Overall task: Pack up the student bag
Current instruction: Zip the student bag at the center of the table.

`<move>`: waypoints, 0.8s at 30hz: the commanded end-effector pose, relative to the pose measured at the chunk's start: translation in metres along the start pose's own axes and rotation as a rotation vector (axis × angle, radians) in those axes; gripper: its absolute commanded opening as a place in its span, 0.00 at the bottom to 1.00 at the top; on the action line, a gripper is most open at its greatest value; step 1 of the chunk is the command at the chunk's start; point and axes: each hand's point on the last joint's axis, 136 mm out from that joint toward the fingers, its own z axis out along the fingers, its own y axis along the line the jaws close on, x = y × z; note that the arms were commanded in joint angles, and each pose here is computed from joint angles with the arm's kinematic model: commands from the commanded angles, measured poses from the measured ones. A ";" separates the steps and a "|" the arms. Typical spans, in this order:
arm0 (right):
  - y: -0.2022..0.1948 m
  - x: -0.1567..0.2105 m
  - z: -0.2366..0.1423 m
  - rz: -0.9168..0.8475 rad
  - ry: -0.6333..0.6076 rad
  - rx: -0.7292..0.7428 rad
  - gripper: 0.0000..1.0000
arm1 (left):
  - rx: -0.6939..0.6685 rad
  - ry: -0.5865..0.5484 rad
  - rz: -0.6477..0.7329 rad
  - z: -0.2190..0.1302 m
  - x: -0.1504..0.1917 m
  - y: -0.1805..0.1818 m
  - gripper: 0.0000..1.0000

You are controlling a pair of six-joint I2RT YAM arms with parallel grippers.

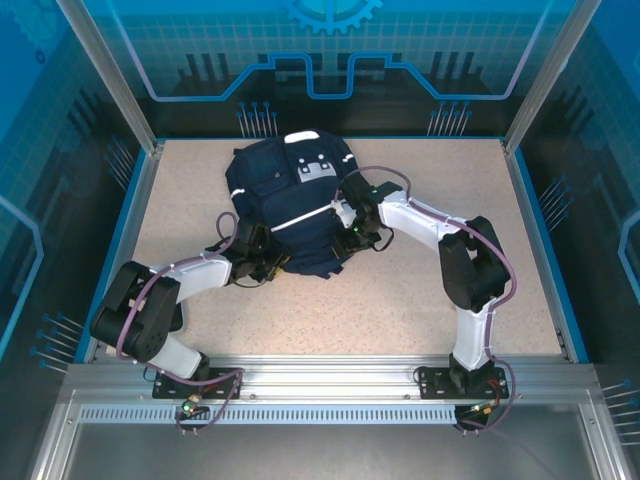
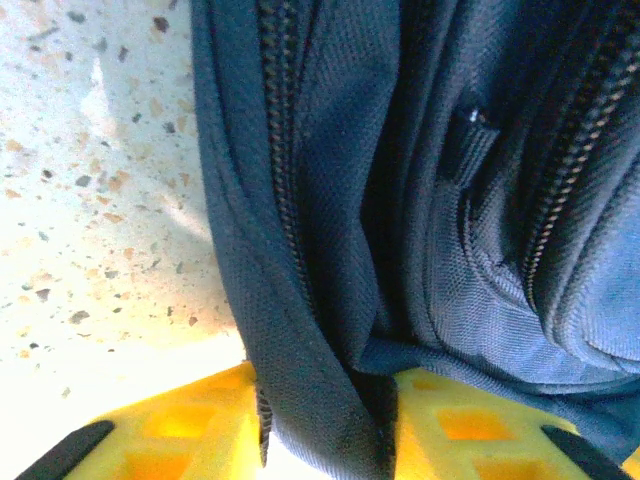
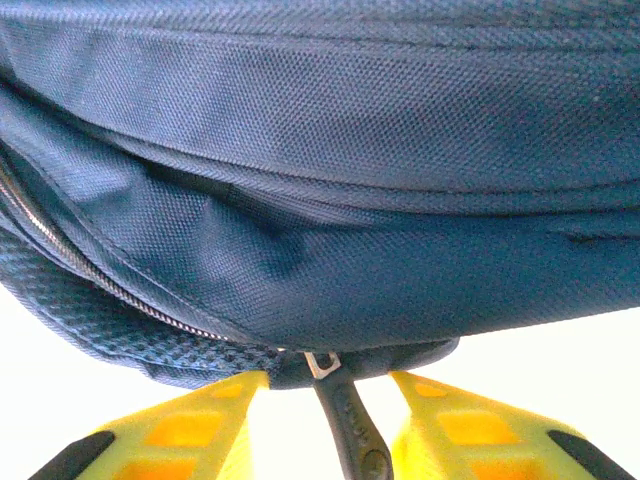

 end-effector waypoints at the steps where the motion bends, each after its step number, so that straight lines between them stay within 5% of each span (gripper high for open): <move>1: 0.000 0.007 0.001 -0.021 0.032 0.026 0.28 | -0.033 -0.039 0.025 0.000 -0.008 0.004 0.28; 10: -0.028 0.009 -0.011 0.011 -0.005 0.194 0.07 | -0.063 -0.066 0.035 -0.007 -0.015 0.017 0.01; 18: -0.087 0.007 -0.030 0.200 -0.043 0.359 0.06 | -0.095 -0.082 0.045 -0.030 -0.022 0.041 0.00; 24: -0.071 -0.009 -0.030 0.172 -0.058 0.287 0.02 | -0.116 -0.100 0.093 -0.054 -0.032 0.049 0.00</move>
